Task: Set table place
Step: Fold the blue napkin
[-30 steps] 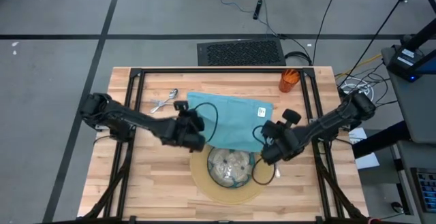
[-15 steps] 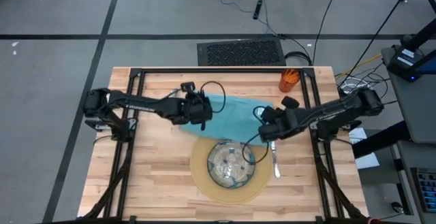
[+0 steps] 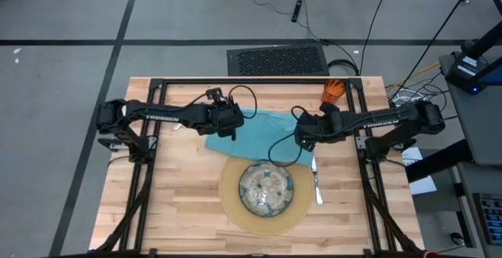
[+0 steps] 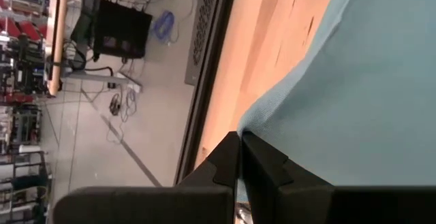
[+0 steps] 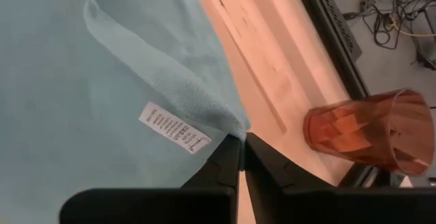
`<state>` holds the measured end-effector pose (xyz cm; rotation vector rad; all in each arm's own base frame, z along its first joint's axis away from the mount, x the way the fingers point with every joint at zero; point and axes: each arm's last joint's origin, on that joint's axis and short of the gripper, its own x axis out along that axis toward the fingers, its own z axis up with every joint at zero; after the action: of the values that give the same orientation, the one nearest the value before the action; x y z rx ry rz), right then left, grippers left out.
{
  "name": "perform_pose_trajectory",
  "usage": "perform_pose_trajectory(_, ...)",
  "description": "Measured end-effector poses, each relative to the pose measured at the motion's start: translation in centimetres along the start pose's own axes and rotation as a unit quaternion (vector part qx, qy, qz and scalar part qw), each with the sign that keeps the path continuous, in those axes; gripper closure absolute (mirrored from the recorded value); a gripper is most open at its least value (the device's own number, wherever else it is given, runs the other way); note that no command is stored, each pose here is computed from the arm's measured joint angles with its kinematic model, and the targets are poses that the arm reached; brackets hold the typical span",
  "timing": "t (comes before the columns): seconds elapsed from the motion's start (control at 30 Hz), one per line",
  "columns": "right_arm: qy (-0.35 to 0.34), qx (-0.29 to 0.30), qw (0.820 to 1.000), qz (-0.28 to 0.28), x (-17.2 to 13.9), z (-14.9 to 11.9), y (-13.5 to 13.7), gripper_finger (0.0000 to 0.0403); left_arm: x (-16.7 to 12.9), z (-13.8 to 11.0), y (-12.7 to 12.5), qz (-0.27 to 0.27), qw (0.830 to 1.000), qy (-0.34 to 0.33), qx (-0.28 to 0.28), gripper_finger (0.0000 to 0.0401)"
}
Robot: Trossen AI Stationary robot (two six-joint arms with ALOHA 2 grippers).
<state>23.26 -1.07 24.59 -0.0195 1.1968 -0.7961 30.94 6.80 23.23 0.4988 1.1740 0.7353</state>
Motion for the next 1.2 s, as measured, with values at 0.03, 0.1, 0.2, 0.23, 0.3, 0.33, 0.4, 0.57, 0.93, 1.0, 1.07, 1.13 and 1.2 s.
perform_pose_trajectory(0.03,0.001,0.000,1.000,-0.001,0.2,0.1,-0.2,0.0403,0.2,-0.1,0.1,-0.001,1.000,0.004,-0.001,0.0401)
perform_pose_trajectory(0.1,0.001,0.001,1.000,-0.003,0.4,0.4,-0.5,0.0403,0.8,-0.5,0.1,-0.002,1.000,0.012,-0.002,0.0401)
perform_pose_trajectory(0.2,0.004,0.002,1.000,-0.002,0.8,0.7,-1.0,0.0403,2.0,-1.6,-0.2,-0.018,1.000,0.026,-0.005,0.0401)
perform_pose_trajectory(0.23,0.007,0.002,1.000,0.002,1.0,0.8,-1.1,0.0403,2.4,-2.0,-0.4,-0.023,0.999,0.031,-0.005,0.0401)
perform_pose_trajectory(0.3,0.007,0.004,1.000,0.003,1.2,1.1,-1.4,0.0403,3.2,-2.8,-0.8,-0.030,0.999,0.034,-0.009,0.0401)
perform_pose_trajectory(0.33,0.007,0.003,1.000,0.002,1.3,1.1,-1.6,0.0403,3.5,-3.1,-1.1,-0.031,0.999,0.033,-0.012,0.0401)
perform_pose_trajectory(0.4,0.008,0.004,1.000,0.002,1.5,1.3,-1.8,0.0403,3.9,-3.3,-1.3,-0.032,0.999,0.030,-0.014,0.0401)
perform_pose_trajectory(0.57,0.021,0.016,1.000,0.015,2.2,1.7,-2.7,0.0403,4.0,-2.7,-1.1,-0.025,1.000,0.000,-0.011,0.0401)
perform_pose_trajectory(0.93,0.022,0.027,0.998,0.045,4.7,1.5,-3.2,0.0403,5.1,-2.8,0.0,-0.031,0.999,0.000,-0.021,0.0401)
perform_pose_trajectory(1.0,0.024,0.028,0.998,0.045,5.4,1.2,-3.3,0.0403,5.2,-2.9,0.2,-0.031,0.999,0.002,-0.022,0.0401)
perform_pose_trajectory(1.07,0.027,0.029,0.998,0.043,5.9,0.9,-3.4,0.0403,5.2,-3.0,0.2,-0.031,0.999,0.005,-0.022,0.0401)
perform_pose_trajectory(1.13,0.030,0.031,0.998,0.040,6.3,0.8,-3.6,0.0403,5.4,-3.0,0.4,-0.031,0.999,0.007,-0.023,0.0401)
perform_pose_trajectory(1.2,0.032,0.033,0.998,0.037,6.7,0.6,-3.8,0.0403,5.6,-3.1,0.6,-0.033,0.999,0.008,-0.021,0.0401)
